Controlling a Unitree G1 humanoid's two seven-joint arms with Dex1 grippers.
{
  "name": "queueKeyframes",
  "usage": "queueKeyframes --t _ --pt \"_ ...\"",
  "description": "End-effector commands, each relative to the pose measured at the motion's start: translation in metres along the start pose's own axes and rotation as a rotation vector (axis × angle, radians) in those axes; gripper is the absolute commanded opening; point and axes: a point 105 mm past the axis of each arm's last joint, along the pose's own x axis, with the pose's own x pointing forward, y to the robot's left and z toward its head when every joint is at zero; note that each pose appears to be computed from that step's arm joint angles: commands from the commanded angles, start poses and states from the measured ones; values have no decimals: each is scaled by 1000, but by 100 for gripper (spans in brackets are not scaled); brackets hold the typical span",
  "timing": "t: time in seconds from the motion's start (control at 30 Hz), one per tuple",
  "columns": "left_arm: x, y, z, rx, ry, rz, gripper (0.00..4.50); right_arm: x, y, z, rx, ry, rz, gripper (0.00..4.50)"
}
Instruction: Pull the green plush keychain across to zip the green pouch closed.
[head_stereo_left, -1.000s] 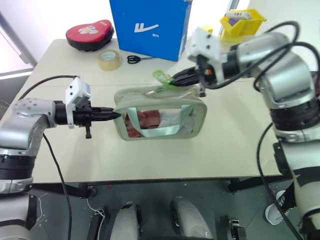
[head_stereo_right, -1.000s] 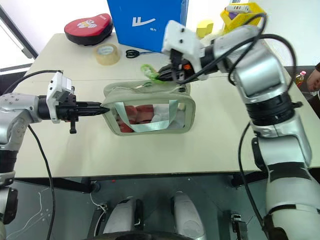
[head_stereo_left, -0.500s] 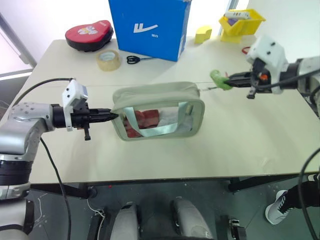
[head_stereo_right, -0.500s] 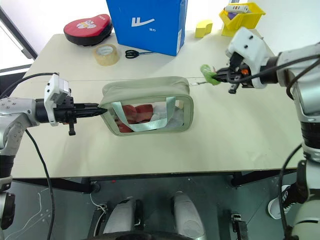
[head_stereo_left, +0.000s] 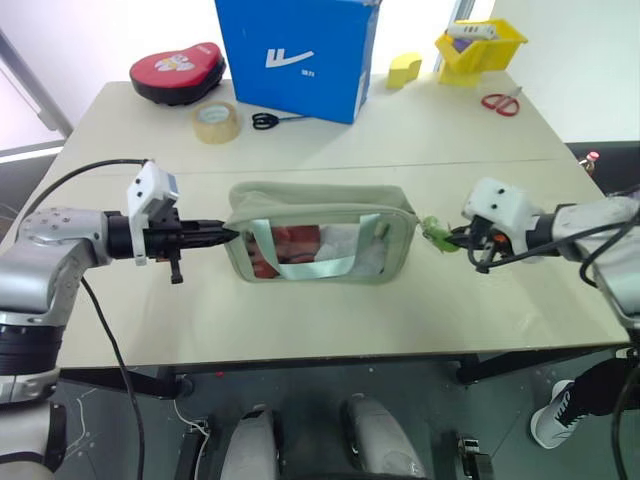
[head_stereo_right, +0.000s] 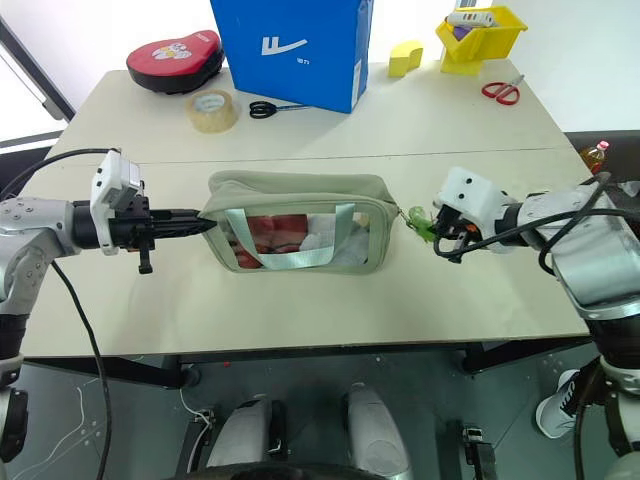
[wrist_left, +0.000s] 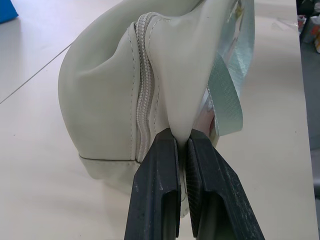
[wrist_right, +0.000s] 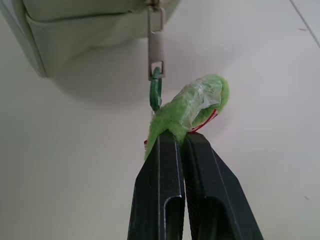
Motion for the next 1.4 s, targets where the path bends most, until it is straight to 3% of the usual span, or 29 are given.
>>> queueKeyframes --t 0.03,0.4,0.5,0.7,0.73,0.77,0.9,1.07,1.1,1.23,1.4 --pt "-9 4 -2 -13 20 52 0 7 8 16 7 -50 10 6" --pt "-8 3 -2 -14 18 55 0 19 22 25 -17 -63 64 6" --pt "-8 2 0 -7 18 48 0 14 21 29 -6 -83 76 100" --pt "-7 0 4 15 16 19 0 -8 3 43 20 -172 48 409" --pt "-7 -2 5 16 15 11 0 -11 2 42 15 -175 52 442" --pt "-6 -3 6 10 11 -1 0 -14 1 41 15 -178 53 442" --pt "-9 -7 13 -7 0 -42 156 -25 -8 42 20 -220 50 450" --pt "-23 -4 25 48 10 -51 424 -27 -13 41 14 -241 50 450" --pt "-27 -5 26 57 12 -52 447 -28 -12 41 12 -248 54 450" --pt "-44 -9 33 115 12 -43 447 -42 -10 48 -6 -318 67 450" --pt "-53 -20 20 102 26 -42 447 -56 2 58 -39 -426 106 450"
